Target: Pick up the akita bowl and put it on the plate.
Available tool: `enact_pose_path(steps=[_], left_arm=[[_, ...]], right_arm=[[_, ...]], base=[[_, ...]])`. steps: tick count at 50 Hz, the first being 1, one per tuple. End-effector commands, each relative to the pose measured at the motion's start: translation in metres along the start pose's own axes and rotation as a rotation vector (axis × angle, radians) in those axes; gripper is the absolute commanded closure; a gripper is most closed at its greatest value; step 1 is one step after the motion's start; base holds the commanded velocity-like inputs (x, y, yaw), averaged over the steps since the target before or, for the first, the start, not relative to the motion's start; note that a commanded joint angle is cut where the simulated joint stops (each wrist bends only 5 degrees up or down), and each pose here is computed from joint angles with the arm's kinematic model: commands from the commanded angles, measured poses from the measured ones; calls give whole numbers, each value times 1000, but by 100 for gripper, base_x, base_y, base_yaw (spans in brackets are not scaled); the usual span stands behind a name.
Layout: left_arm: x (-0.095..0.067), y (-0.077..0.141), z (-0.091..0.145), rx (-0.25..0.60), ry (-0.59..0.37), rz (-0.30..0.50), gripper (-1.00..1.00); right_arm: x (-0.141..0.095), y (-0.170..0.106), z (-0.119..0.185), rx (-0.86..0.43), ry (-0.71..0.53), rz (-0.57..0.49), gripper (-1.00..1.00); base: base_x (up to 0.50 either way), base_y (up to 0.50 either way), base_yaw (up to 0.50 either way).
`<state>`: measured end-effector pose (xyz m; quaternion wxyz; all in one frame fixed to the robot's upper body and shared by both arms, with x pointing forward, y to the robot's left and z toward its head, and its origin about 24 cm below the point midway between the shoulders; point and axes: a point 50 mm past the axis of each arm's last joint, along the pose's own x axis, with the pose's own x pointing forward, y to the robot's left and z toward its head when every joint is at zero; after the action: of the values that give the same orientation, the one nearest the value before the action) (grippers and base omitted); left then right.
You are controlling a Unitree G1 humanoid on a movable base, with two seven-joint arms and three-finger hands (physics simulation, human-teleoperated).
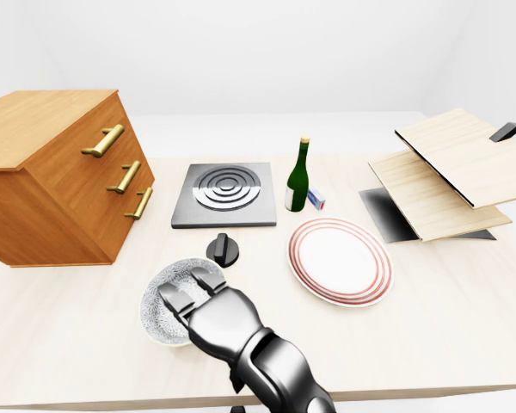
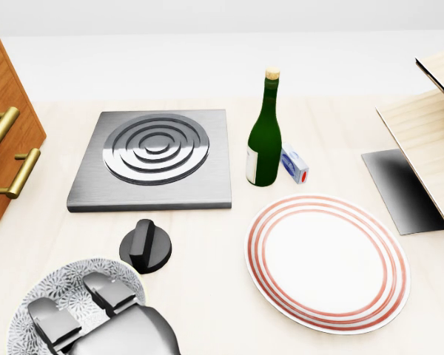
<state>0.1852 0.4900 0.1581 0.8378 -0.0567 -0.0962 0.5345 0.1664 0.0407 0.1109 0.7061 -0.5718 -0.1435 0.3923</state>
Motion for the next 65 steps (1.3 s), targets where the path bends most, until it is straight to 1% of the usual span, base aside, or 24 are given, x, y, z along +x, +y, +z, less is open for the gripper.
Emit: enact_pose_path(steps=[1,10,25,31,41,44,52,65], left_arm=[[0,0,0,-2,0,1,-100],[0,0,0,-4,1,1,-100],[0,0,0,-5,1,4,-100],[0,0,0,-5,1,6,-100],[0,0,0,-6,1,6,-100],[0,0,0,-7,2,5,-100],[0,0,0,-8,2,5,-100],[0,0,0,-12,3,4,-100]], right_arm=[[1,2,1,-1,-5,10,-96],[4,7,2,22,-21,36,-96],[2,5,2,9,-16,24,-96],[1,9,3,7,-18,40,-96],[2,3,1,-45,26,13,-96],[3,5,0,-45,33,23,-96],[6,-3,-4,-82,75,-7,-96],[11,-6,-6,-88,98,-11,-96]], base=[[0,0,0],[0,0,0],[0,0,0],[0,0,0],[0,0,0],[0,0,0],[0,0,0],[0,0,0]])
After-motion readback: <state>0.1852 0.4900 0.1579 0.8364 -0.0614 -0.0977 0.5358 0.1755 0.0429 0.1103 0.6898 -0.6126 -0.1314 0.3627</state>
